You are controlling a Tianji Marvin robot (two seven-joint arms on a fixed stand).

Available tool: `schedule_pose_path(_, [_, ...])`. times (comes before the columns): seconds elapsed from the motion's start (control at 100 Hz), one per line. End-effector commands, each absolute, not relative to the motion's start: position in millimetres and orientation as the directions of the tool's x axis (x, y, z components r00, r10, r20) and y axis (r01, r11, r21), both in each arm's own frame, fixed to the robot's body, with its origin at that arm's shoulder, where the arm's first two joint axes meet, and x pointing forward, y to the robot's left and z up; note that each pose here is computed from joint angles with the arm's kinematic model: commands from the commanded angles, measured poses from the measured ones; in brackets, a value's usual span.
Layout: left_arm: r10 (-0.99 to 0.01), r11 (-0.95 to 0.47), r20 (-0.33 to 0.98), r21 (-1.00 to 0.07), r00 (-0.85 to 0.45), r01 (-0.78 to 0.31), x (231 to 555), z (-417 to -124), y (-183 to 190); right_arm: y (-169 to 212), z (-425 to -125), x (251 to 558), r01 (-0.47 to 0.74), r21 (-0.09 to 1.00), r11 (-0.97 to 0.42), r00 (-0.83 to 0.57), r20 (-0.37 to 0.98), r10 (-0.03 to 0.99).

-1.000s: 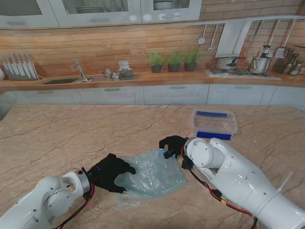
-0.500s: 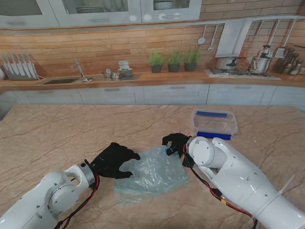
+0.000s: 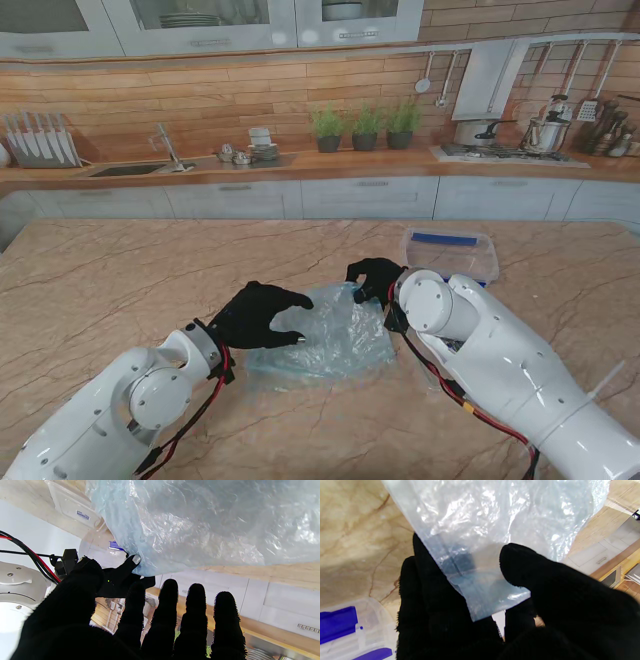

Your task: Fold the bubble film and place it into the plastic crate

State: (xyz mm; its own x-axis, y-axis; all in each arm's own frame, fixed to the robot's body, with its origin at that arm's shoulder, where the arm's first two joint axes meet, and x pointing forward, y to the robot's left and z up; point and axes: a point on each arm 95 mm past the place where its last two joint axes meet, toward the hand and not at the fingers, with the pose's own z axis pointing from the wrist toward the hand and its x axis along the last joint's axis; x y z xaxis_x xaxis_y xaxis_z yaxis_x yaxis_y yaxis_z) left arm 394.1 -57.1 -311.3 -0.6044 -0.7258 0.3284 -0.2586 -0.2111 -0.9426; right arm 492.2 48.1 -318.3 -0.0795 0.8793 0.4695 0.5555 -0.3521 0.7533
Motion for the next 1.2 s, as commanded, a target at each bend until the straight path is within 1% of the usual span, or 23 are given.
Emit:
schedule_pose_path(0.0, [-0.723,-0.244,0.365,-0.929,-0.587,-0.276,397.9,-313.0,-63.2,50.7,-307.8,500.4,0.549,0.761,-0.346,-0.092,0.466,0.88])
schedule_pose_path(0.13, [-0.723,-0.272,0.42,-0.903,-0.548,-0.333,405.8,-318.6,-71.7,50.8,-304.5,510.8,0.564,0.768,-0.303,-0.111,0.435,0.894])
schedule_pose_path(0.3, [-0.738,-0.313,0.473,-0.872,-0.481,-0.376,418.9,-330.5,-84.1,55.3,-305.4,521.7,0.578,0.773,-0.261,-0.127,0.402,0.907])
schedule_pose_path(0.62, [-0.779,-0.348,0.516,-0.828,-0.356,-0.439,439.3,-352.2,-99.3,63.8,-310.6,528.1,0.623,0.741,-0.249,-0.114,0.402,0.909])
schedule_pose_path(0.75, [-0.777,-0.394,0.562,-0.786,-0.284,-0.476,443.4,-358.2,-103.5,65.5,-310.0,527.7,0.63,0.728,-0.269,-0.104,0.422,0.901])
schedule_pose_path(0.92, [-0.776,-0.428,0.591,-0.749,-0.219,-0.505,445.6,-364.3,-107.0,66.5,-304.6,525.1,0.641,0.709,-0.294,-0.089,0.45,0.889])
schedule_pose_path(1.05, [-0.755,-0.483,0.637,-0.702,-0.156,-0.524,445.0,-367.4,-109.7,67.7,-299.6,521.9,0.664,0.665,-0.341,-0.051,0.495,0.867])
schedule_pose_path(1.19, [-0.707,-0.558,0.702,-0.625,-0.082,-0.546,443.3,-369.4,-110.4,69.2,-294.8,518.2,0.685,0.605,-0.407,0.004,0.555,0.832])
